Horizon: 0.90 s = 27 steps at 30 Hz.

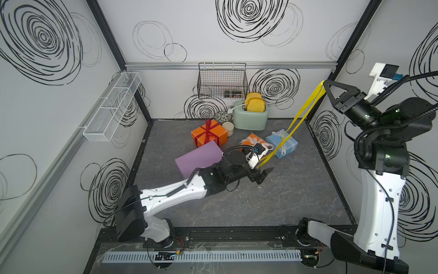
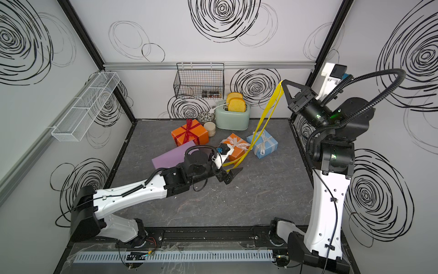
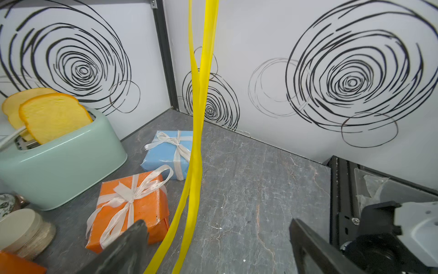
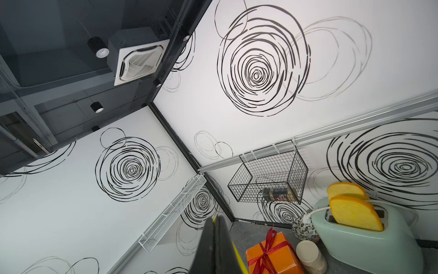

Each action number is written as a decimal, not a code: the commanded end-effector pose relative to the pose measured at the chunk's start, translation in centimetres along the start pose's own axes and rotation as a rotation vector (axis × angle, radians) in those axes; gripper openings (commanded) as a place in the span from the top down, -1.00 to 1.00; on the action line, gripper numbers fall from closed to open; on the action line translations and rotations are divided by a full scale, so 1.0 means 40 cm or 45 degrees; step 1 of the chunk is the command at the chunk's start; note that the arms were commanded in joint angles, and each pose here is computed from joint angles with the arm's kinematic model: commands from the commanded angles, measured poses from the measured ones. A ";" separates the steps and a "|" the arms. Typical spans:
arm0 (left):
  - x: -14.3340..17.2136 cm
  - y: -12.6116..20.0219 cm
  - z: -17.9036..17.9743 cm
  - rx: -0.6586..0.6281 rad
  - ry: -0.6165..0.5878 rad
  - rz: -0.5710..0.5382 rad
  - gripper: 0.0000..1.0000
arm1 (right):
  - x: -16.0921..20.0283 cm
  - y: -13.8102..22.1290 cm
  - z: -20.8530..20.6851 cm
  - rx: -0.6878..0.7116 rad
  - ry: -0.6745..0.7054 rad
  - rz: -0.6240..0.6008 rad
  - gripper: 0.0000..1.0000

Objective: Untie the ribbon bows on the gift boxes
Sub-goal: Pull the ribbon from the gift box.

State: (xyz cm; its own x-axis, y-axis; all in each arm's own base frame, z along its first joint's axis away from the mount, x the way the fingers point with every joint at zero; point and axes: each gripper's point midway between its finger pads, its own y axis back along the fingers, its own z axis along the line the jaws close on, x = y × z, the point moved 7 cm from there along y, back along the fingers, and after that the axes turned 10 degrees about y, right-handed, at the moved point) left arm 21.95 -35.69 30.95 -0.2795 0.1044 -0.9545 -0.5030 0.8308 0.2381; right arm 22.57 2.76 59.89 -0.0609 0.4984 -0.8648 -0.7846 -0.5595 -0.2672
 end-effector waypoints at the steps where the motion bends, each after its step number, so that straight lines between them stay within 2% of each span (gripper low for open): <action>1: -0.073 -0.032 0.020 0.141 -0.087 -0.164 -0.92 | -0.014 0.015 0.039 -0.060 0.029 -0.021 1.00; 6: -0.046 -0.105 0.041 0.288 -0.065 -0.096 -0.92 | -0.010 0.011 0.039 -0.069 0.024 -0.010 1.00; 12: -0.007 -0.170 0.040 0.383 -0.053 -0.038 -0.92 | -0.005 0.002 0.030 -0.073 0.014 0.004 1.00; 16: 0.007 -0.221 0.070 0.342 -0.041 -0.010 -0.92 | -0.001 0.000 0.027 -0.072 0.013 0.008 1.00; 20: -0.003 -0.250 0.103 0.391 0.063 -0.004 -0.97 | 0.008 0.001 0.022 -0.068 0.010 0.010 1.00; 22: -0.008 -0.259 0.107 0.406 0.089 -0.004 -0.79 | 0.013 0.002 0.020 -0.067 0.006 0.012 1.00; 23: -0.008 -0.265 0.108 0.408 0.096 0.010 -0.63 | 0.014 0.002 0.019 -0.066 0.003 0.013 1.00; 24: -0.010 -0.270 0.107 0.410 0.101 0.022 -0.36 | 0.017 0.001 0.017 -0.065 0.000 0.015 1.00; 25: -0.013 -0.272 0.106 0.403 0.113 0.031 -0.01 | 0.018 0.001 0.014 -0.061 -0.002 0.015 1.00; 26: -0.016 -0.271 0.107 0.390 0.124 0.029 0.25 | 0.019 0.000 0.013 -0.060 -0.002 0.016 1.00; 27: -0.019 -0.267 0.104 0.389 0.127 0.023 0.42 | 0.022 0.000 0.012 -0.061 -0.005 0.019 1.00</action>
State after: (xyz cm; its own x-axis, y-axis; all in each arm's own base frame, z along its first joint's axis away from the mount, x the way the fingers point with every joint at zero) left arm 31.29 -41.90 26.07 -0.3892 0.1238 -0.9128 -0.2547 0.9378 0.2358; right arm 23.12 3.13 58.71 -0.1045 0.4988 -0.8604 -0.7727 -0.5854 -0.2454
